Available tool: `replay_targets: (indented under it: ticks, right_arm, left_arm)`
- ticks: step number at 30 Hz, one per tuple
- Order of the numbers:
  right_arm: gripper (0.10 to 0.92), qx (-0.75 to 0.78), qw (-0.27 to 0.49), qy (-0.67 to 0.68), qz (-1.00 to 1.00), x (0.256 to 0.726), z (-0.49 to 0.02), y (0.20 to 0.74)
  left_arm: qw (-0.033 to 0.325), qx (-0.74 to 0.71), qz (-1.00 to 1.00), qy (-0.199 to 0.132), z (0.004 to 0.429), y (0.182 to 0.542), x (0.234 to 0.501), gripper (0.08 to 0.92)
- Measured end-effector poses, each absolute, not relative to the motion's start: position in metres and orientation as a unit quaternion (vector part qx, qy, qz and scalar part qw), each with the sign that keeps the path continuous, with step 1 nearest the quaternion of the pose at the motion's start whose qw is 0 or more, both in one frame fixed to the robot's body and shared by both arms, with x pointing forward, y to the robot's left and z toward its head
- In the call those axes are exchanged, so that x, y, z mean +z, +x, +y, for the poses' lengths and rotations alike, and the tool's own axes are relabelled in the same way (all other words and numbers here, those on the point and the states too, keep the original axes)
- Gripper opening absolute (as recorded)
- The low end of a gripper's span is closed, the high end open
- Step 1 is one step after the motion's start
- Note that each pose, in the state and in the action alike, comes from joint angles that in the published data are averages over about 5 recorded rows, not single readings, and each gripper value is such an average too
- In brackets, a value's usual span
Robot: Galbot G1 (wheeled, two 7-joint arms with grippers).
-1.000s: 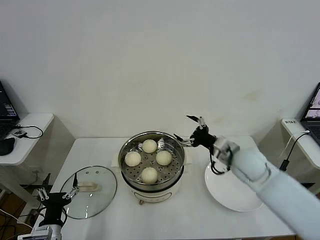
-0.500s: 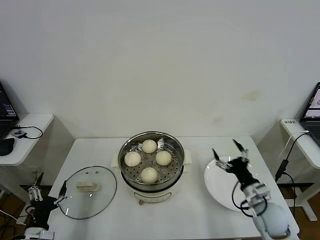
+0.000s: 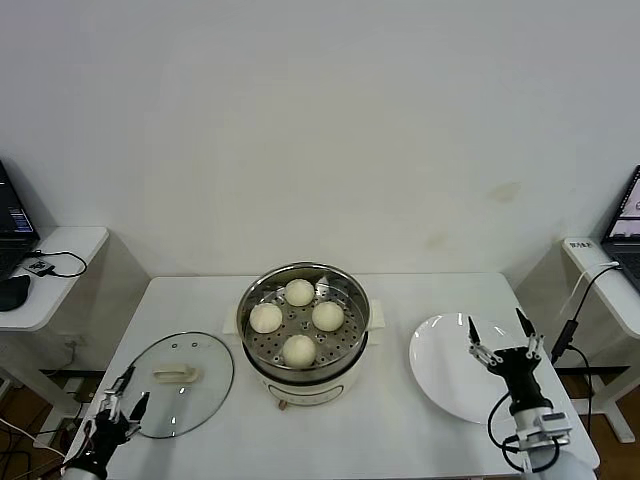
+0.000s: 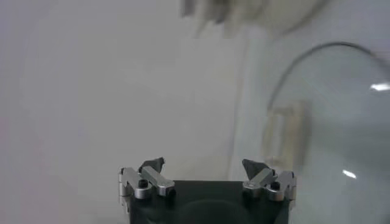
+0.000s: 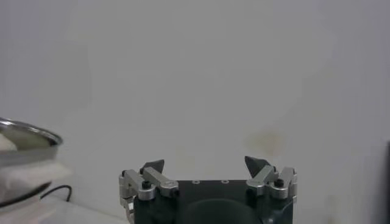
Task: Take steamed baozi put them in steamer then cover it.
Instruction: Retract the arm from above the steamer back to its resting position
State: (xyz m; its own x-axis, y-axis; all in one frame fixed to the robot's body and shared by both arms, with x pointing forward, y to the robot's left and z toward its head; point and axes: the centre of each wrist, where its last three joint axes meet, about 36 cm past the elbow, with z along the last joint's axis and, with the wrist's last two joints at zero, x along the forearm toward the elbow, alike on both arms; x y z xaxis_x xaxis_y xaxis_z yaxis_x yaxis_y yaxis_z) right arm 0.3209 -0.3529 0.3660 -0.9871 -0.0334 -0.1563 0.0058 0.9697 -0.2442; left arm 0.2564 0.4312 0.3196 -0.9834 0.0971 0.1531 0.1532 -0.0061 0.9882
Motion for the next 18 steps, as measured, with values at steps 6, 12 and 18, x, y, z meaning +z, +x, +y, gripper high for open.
replay_targets:
  ticks: [6,12,18]
  right_arm:
    - [0.823,-0.126,0.077,0.003,0.989,0.359,-0.355,0.311]
    - [0.823,-0.128,0.068,0.005,0.989,0.35,-0.353,0.302]
    - [0.823,-0.128,0.063,0.001,0.99,0.345,-0.346,0.298]
  left_arm:
    - [0.013,-0.716,-0.69,-0.108,0.426,0.276,0.309,0.823]
    - [0.006,-0.721,-0.683,-0.116,0.422,0.296,0.302,0.823]
    - [0.004,-0.724,-0.68,-0.115,0.422,0.317,0.297,0.823]
